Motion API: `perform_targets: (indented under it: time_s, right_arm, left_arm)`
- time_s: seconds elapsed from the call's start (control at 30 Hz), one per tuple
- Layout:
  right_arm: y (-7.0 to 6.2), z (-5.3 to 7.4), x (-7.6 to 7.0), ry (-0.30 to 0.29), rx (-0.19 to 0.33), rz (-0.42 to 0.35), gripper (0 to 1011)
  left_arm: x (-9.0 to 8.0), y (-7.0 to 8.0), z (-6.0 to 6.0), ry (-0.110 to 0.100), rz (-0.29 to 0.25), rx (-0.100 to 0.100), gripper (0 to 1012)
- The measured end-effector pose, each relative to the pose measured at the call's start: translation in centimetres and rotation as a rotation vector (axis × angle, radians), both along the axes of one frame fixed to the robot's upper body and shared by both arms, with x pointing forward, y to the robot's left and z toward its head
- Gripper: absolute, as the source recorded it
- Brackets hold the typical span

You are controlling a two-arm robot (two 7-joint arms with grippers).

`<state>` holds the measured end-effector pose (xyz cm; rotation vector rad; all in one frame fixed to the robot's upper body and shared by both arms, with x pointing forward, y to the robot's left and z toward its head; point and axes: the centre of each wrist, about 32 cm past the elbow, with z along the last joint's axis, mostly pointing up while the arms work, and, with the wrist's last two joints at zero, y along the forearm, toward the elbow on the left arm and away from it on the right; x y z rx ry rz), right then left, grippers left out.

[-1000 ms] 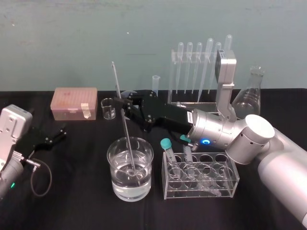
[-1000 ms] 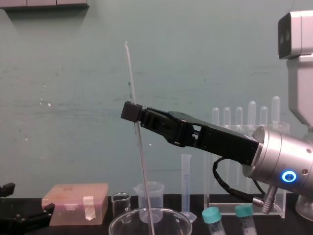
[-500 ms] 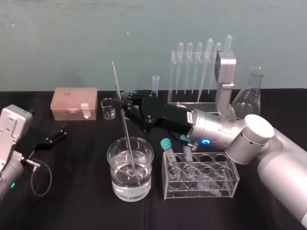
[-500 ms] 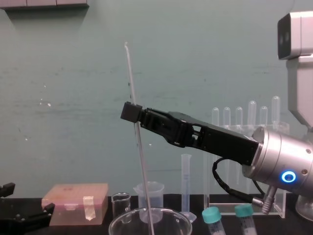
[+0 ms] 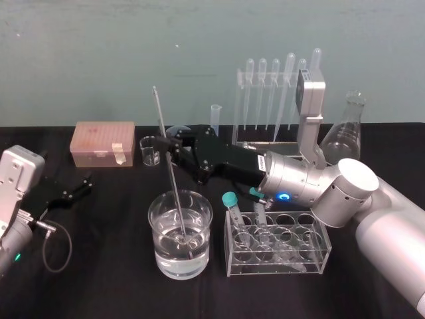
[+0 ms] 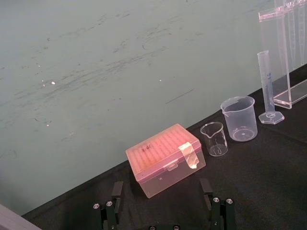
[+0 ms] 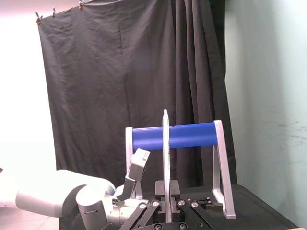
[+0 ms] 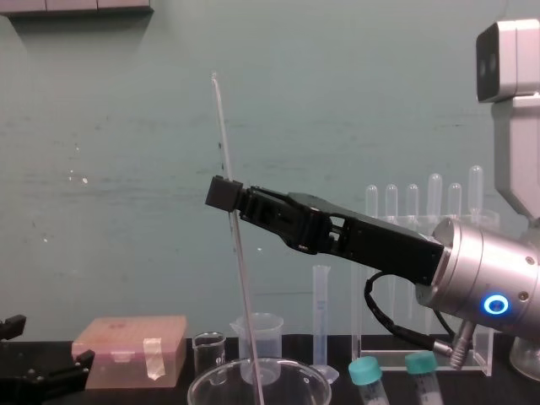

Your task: Hold the thermometer with one hand and immerse one end into the beaker, then reinsert it into the test tube rack.

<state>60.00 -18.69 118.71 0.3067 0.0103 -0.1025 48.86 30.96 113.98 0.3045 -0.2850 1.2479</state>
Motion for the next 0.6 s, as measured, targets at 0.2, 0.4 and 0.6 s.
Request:
perform_targets:
  time_s: [0.2, 0.4, 0.6]
  right_arm:
    - [-0.02, -0.01, -0.05, 0.001, -0.002, 0.001, 56]
    - [-0.06, -0.06, -0.09, 0.002, -0.002, 0.000, 56]
    - [-0.15, -0.12, -0.09, 0.004, -0.002, -0.001, 56]
  left_arm:
    - [0.00, 0.00, 0.00, 0.000, 0.000, 0.000, 1008]
    - [0.00, 0.00, 0.00, 0.000, 0.000, 0.000, 1008]
    - [0.00, 0.00, 0.00, 0.000, 0.000, 0.000, 1008]
